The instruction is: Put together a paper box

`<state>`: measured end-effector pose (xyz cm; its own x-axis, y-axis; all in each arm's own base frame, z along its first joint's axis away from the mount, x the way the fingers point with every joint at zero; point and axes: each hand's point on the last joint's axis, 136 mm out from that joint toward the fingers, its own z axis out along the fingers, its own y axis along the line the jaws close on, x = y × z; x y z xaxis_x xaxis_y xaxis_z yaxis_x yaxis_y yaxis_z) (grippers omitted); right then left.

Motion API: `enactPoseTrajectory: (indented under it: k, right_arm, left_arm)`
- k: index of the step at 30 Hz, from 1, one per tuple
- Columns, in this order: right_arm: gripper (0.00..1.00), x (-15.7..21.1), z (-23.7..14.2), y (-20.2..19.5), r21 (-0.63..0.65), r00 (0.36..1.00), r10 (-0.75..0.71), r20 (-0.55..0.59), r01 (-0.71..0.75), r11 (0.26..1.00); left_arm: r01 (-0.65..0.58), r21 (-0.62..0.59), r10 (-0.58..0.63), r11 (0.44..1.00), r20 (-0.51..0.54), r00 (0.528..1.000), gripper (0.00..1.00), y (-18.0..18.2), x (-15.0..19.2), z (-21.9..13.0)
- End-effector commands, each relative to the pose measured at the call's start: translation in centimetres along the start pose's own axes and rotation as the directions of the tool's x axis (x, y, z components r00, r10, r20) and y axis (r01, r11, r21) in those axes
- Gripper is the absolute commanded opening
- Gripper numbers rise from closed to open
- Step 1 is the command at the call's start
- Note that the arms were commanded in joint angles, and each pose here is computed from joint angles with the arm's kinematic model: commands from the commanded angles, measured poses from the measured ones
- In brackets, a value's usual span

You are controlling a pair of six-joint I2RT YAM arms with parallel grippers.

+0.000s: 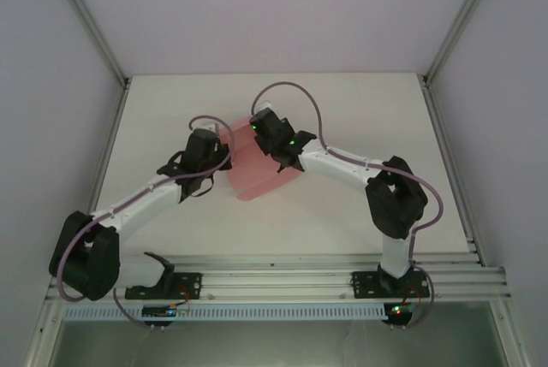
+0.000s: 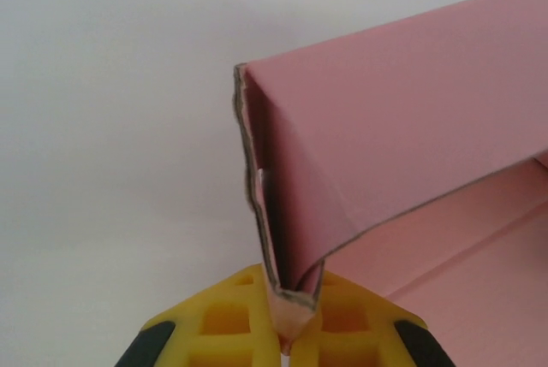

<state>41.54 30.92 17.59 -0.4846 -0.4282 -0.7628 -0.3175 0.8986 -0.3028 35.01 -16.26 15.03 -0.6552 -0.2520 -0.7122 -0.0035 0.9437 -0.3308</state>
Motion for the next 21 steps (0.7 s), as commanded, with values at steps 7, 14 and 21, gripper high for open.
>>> enactPoseTrajectory:
  k: [7,14,21]
  right_arm:
    - [0.0,4.9,-1.2,-16.3,0.691,0.986,0.117,-0.12,-0.002,0.723]
    - [0.0,6.0,-1.9,-18.5,0.737,0.971,0.183,-0.154,-0.011,0.676]
    - [0.17,4.3,2.7,-7.8,0.05,0.97,0.238,-0.06,-0.235,0.971]
  left_arm:
    - [0.204,-0.584,-0.23,0.786,0.029,0.973,0.0,11.0,0.6,-2.7]
    - [0.132,-0.687,-0.195,0.715,-0.015,0.981,0.0,12.0,0.6,-3.2]
    - [0.116,0.047,-0.109,0.992,-0.123,0.986,0.0,-1.5,0.5,2.5]
